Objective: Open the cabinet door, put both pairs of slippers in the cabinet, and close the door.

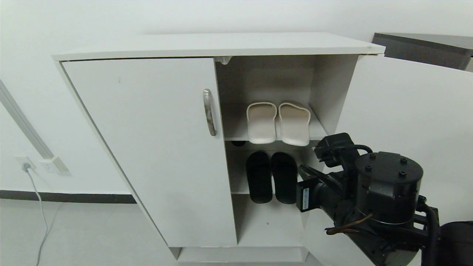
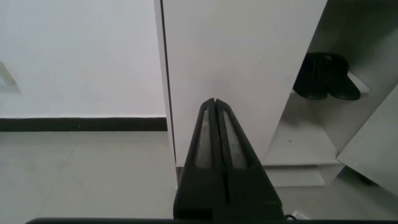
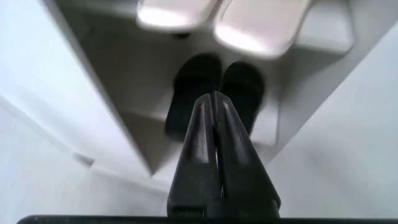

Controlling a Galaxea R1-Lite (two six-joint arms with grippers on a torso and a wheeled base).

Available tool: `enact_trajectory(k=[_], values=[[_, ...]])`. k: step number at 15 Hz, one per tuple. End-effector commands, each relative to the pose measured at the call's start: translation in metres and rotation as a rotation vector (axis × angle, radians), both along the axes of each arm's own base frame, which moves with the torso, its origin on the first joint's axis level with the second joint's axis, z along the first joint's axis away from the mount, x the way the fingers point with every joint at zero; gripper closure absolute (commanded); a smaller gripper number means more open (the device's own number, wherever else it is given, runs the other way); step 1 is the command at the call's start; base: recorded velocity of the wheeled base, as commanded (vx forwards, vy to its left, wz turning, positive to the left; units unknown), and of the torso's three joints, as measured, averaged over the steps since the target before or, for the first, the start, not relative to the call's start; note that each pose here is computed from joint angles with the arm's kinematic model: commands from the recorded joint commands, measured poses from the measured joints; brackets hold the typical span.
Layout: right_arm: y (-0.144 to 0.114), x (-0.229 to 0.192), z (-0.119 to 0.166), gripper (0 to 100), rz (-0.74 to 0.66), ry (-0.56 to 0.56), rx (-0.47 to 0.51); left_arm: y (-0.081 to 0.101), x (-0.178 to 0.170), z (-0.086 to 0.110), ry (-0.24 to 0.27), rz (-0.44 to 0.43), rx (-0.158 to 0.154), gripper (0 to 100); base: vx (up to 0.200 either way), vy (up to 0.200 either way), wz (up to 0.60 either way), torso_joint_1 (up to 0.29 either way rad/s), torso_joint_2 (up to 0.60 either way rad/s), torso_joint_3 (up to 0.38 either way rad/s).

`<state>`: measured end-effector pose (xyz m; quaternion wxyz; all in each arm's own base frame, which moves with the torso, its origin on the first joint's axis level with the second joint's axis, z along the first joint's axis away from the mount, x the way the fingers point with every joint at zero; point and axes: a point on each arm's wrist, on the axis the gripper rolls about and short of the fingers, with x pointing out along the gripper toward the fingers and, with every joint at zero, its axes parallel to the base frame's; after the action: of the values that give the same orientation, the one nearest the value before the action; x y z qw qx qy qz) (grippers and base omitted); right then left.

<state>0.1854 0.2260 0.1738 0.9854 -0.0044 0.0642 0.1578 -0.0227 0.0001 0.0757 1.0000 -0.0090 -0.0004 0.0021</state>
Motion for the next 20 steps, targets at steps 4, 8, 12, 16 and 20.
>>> enact_trajectory(k=[4,8,12,16,20], values=[[-0.005,-0.001,-0.012,100,0.007,0.019,-0.037,0.0,0.0,0.0,0.001,0.0,0.0,100,-0.2,0.0,0.0,0.002,0.0,0.006],[-0.005,-0.002,-0.014,100,0.033,0.027,-0.039,0.0,0.0,0.0,0.001,0.0,0.0,100,-0.2,0.0,0.0,0.004,0.0,0.004],[-0.006,-0.003,-0.015,100,0.034,0.031,-0.042,0.0,0.0,0.0,0.001,0.002,0.0,100,-0.05,0.0,0.0,0.001,0.0,0.002],[-0.006,-0.002,-0.016,100,0.033,0.033,-0.046,0.0,0.0,0.0,0.001,0.002,0.0,100,0.0,0.0,0.0,0.0,0.0,0.0],[-0.007,-0.002,-0.018,100,0.03,0.036,-0.049,0.0,0.0,0.0,0.001,0.002,0.0,100,0.0,0.0,0.0,0.0,0.0,0.0]])
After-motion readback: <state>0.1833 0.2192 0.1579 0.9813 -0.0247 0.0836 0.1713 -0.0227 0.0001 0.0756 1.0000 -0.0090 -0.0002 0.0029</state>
